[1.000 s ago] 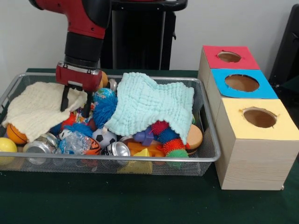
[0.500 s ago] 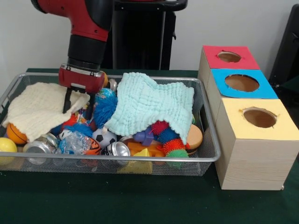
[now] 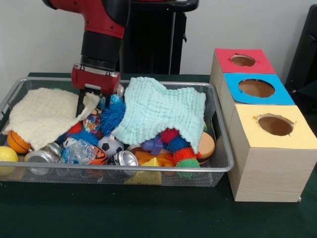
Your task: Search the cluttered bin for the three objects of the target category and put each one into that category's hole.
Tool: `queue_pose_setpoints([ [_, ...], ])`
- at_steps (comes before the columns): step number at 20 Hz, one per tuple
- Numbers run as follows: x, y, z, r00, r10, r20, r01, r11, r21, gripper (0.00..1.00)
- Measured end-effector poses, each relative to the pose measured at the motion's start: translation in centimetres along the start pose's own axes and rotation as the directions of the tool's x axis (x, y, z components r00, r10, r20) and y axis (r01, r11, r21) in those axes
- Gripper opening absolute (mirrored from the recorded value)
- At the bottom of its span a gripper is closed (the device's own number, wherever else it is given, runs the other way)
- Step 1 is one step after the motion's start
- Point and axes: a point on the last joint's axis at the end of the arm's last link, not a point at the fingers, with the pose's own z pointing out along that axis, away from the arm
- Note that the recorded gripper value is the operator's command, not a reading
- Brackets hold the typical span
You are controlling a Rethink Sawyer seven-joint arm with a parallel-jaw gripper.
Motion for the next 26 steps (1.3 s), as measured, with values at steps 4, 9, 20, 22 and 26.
queue_pose_setpoints([
  [4, -0.6, 1.1, -0.6, 0.9997, -0.021, 0.013, 0.021, 0.9997, -0.007, 1.0],
  [9, -0.8, 2.2, -0.8, 0.9991, -0.039, 0.017, 0.039, 0.9991, -0.015, 1.0],
  [20, -0.8, 2.5, -0.8, 0.999, -0.042, 0.017, 0.043, 0.9989, -0.017, 1.0],
  [22, -0.8, 2.4, -0.8, 0.999, -0.042, 0.017, 0.042, 0.999, -0.017, 1.0],
  [26, -0.8, 2.4, -0.8, 0.999, -0.042, 0.017, 0.042, 0.999, -0.017, 1.0],
])
